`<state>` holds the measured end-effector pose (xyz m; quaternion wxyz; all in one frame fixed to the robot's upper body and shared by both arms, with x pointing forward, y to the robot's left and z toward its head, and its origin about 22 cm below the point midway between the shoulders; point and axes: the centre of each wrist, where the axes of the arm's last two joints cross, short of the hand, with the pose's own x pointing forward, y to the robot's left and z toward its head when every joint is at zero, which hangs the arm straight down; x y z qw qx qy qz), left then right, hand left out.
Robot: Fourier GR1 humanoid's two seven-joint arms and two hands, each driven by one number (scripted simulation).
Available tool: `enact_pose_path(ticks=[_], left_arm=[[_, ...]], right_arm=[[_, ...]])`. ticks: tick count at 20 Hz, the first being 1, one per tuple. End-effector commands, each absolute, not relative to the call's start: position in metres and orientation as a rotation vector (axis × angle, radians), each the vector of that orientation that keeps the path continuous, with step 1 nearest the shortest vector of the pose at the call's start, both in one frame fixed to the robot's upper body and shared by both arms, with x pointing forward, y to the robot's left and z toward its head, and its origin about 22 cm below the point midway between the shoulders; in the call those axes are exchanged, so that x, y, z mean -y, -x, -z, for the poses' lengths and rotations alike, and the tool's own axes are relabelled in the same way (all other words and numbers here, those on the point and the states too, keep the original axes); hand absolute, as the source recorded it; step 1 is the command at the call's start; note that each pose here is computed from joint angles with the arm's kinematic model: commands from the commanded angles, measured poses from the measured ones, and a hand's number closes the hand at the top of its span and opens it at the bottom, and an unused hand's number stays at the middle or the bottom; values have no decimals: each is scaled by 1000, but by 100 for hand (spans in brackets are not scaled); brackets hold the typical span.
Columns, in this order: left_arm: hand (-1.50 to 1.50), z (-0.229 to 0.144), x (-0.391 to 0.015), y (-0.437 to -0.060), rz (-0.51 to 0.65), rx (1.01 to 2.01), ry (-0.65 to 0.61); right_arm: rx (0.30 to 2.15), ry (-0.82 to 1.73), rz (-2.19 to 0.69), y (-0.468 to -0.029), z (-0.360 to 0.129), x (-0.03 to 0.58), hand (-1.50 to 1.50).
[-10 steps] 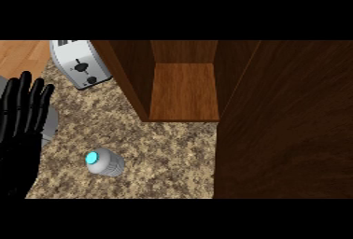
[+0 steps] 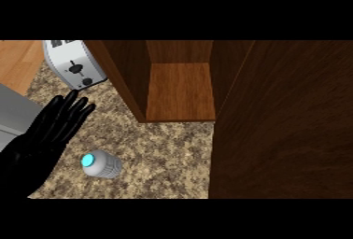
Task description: Pick up the bottled water, place it into the cabinet and close the cabinet
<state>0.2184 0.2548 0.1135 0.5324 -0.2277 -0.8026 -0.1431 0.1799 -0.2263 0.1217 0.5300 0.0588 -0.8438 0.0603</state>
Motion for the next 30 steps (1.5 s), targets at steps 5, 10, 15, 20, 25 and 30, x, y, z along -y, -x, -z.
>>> enact_pose_path(ticks=[5,10,15,20,25,30], left_arm=[[-150,-135,-338,-213,395,1779,701],[-150,-106,-349,-200,435,1729,645],[-150,-99,-353,-214,449,1680,549],[-150,-80,-363,-235,414,1622,557],[-150,-40,-370,-241,431,1520,547],[-150,1,-368,-236,420,1426,570]], right_arm=[[1942,-276,-179,-116,-138,215,-150],[1919,-297,-195,-82,-160,213,-150],[1939,-278,-188,-68,-162,218,-150],[1952,-285,-191,-61,-164,206,-150],[1944,-284,-208,-57,-157,210,-150],[1938,-299,-198,-45,-158,213,-150]])
